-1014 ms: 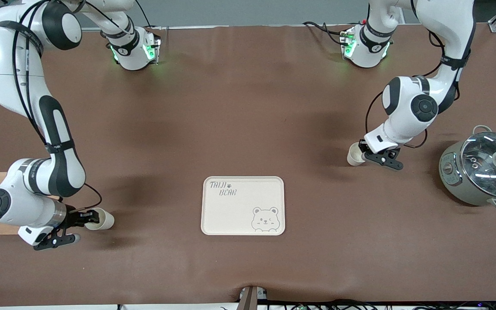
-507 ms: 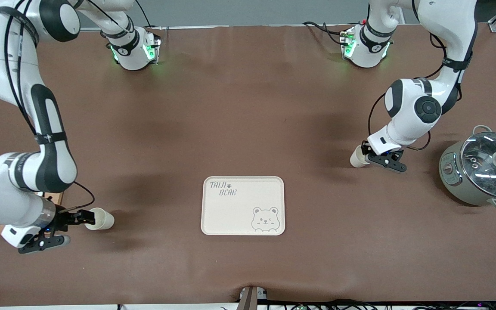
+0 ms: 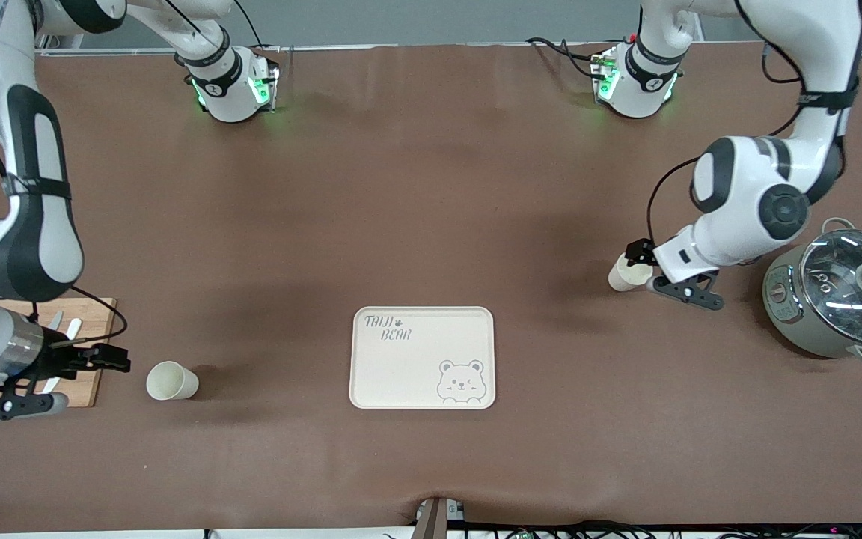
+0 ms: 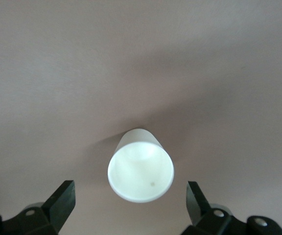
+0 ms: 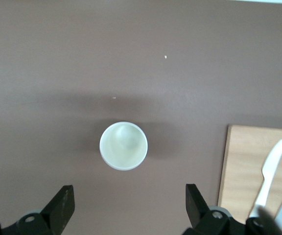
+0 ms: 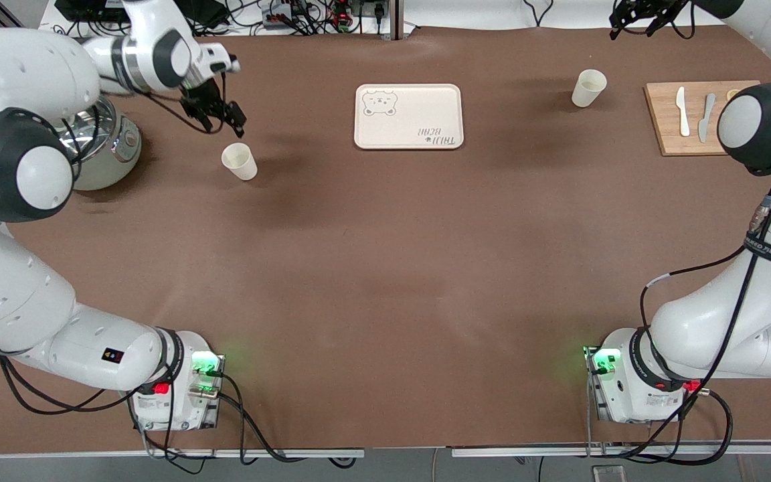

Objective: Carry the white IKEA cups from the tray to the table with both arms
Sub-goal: 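Open both grippers and raise them away from the cups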

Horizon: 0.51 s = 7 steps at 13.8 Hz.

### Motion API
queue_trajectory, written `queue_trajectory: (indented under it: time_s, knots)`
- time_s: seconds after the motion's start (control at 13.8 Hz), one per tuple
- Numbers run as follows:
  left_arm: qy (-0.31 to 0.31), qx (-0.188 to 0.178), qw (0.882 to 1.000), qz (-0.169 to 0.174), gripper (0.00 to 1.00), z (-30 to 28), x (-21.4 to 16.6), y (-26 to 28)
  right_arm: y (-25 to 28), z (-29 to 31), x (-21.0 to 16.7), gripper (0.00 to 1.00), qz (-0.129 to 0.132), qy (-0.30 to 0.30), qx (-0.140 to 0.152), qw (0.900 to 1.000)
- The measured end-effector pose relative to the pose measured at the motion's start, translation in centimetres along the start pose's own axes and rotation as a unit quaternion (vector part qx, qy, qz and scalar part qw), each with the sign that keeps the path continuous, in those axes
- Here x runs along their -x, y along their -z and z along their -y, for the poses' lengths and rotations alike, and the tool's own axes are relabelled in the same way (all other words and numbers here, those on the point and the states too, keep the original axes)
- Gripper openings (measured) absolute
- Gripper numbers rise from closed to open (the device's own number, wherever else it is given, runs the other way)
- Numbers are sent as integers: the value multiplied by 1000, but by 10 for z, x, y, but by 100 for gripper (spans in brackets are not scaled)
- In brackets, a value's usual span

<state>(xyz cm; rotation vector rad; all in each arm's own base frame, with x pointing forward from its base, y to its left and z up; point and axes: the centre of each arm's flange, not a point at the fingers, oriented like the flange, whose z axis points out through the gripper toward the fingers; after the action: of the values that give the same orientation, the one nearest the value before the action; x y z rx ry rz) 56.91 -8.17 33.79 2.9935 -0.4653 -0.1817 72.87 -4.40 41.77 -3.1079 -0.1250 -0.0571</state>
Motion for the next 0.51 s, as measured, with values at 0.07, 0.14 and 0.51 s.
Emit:
queue_trajectory:
  time_s: [0.07, 0.14, 0.51]
  knots:
    - [6, 3, 1000, -3, 100, 5, -4, 25, 15, 2, 5, 100, 7, -12, 0, 1000]
    - [14, 4, 1000, -11, 100, 12, -7, 46, 29, 4, 11, 100, 12, -28, 0, 1000]
    - [54, 0, 997, -58, 100, 55, -14, 128, 116, 27, 41, 100, 9, -60, 3, 998]
